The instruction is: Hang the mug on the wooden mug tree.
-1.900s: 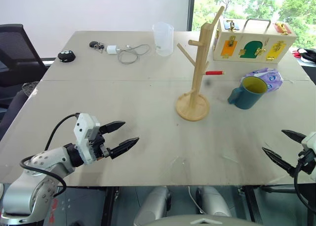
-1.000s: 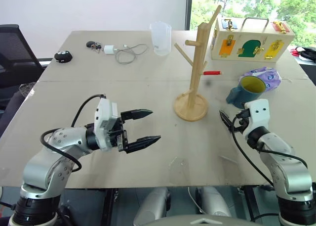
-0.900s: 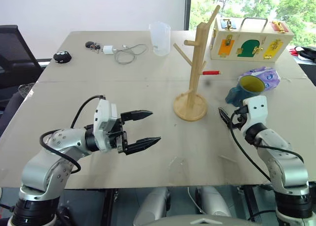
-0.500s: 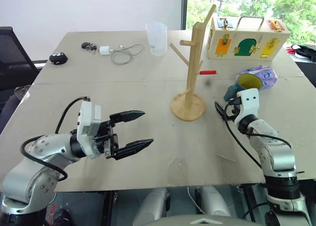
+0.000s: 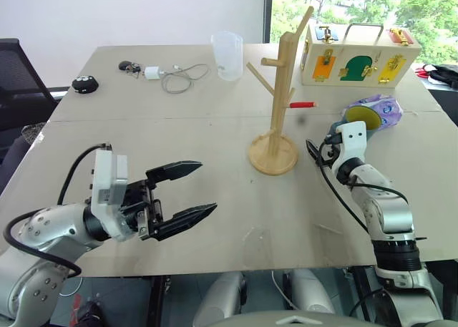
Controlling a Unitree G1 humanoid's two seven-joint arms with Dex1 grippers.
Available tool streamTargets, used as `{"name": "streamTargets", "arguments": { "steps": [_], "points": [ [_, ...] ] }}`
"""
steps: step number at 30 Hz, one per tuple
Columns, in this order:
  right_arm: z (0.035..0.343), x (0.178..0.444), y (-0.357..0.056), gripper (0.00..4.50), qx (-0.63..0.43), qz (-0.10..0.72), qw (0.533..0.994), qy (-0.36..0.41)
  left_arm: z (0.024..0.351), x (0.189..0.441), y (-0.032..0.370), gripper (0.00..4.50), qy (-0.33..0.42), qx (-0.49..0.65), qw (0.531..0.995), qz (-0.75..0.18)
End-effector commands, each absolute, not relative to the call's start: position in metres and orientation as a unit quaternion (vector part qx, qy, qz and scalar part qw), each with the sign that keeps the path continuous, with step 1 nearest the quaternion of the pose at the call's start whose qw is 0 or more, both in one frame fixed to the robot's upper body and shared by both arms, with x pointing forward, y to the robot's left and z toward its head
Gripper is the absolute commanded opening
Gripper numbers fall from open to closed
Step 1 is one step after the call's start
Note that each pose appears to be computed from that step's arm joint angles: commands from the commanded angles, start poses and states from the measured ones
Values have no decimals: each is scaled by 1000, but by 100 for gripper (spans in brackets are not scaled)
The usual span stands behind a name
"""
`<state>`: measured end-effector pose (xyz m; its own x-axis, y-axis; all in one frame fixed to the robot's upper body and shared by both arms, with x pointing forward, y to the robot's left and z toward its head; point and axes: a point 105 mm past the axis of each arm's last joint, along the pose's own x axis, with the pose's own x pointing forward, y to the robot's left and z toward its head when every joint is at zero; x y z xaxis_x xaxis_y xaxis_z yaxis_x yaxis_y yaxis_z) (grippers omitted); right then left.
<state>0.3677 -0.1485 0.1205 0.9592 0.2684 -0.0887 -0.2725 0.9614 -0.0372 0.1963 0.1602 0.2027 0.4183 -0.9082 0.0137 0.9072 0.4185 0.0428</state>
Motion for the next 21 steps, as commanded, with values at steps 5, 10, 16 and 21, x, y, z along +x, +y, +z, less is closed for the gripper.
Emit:
{"name": "streamTargets", "arguments": {
  "steps": [5,10,16,21],
  "points": [
    [130,379,-157,17,-32,113,993,14,215,199,154,450,-52,55,847,-526],
    [142,372,-167,5,-36,135,990,-3,218,207,155,450,-94,37,861,-499],
    [176,326,-165,5,-67,276,958,-32,224,197,163,450,-153,1,845,-512],
    [214,277,-163,5,-99,366,925,-28,227,186,174,450,-146,-41,817,-556]
  ]
}}
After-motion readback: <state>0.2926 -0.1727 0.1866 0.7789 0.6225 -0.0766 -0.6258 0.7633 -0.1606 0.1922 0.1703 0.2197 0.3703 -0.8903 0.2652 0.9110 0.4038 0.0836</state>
